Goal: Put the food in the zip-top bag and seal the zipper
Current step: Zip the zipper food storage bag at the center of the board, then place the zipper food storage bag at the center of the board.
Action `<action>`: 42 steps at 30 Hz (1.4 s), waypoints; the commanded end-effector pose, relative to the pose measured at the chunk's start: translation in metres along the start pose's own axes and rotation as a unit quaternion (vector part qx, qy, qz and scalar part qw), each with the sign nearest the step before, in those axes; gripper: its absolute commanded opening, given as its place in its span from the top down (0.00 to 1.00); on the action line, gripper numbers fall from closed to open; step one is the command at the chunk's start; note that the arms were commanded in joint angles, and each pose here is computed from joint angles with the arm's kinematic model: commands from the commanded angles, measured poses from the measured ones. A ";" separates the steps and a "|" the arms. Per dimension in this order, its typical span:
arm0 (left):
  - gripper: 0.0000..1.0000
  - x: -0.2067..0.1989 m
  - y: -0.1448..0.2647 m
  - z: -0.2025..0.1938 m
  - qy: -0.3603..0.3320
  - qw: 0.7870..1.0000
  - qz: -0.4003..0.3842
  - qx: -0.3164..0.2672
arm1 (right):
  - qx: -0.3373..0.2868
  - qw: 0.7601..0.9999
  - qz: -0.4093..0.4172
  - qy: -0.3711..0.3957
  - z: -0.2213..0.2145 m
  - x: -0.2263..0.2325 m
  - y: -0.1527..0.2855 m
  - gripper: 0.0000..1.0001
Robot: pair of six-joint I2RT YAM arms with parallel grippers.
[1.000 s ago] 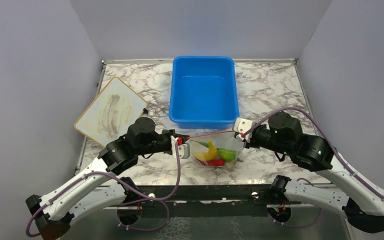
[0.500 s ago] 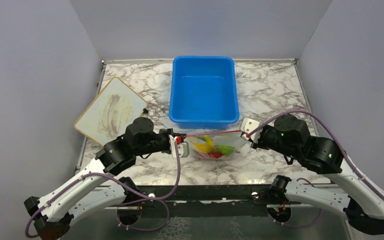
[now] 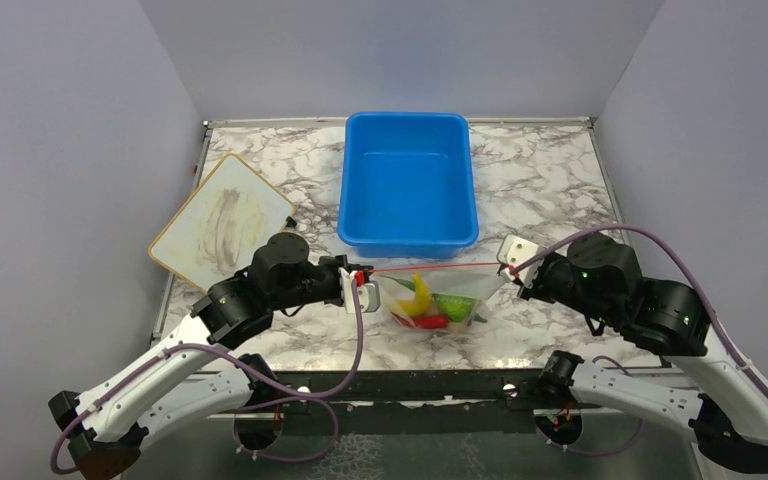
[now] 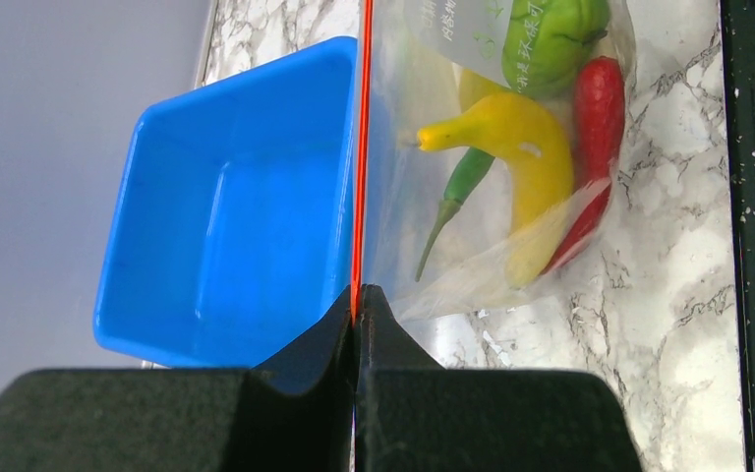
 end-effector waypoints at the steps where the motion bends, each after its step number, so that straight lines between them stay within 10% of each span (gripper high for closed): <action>1: 1.00 0.004 0.009 0.001 0.004 1.000 0.018 0.019 | 0.041 0.997 -0.058 -0.003 -0.012 -0.010 0.023 0.99; 12: 0.99 0.002 -0.015 0.017 0.063 0.992 0.011 -0.108 | -0.034 0.993 -0.083 -0.079 0.010 -0.009 -0.005 0.99; 22: 0.99 0.000 -0.074 0.033 0.176 0.957 -0.060 -0.224 | 0.050 0.944 -0.282 -0.165 -0.007 -0.029 0.020 0.99; 35: 0.95 -0.022 -0.182 0.072 0.192 0.948 -0.133 -0.218 | 0.045 0.903 -0.390 -0.172 -0.009 -0.044 0.034 0.99; 42: 0.72 -0.011 -0.199 0.076 0.215 0.954 -0.078 -0.195 | 0.061 0.906 -0.398 -0.128 0.000 -0.044 0.004 0.99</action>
Point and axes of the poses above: each gripper's point midway between its finger pads, its own y axis back along the fingers, its own x axis along the line the jaws close on, z = x × y, the point moved 10 cm from there along y, back along the fingers, and after that the axes turned 3 degrees about -y, right-handed, at the moved point
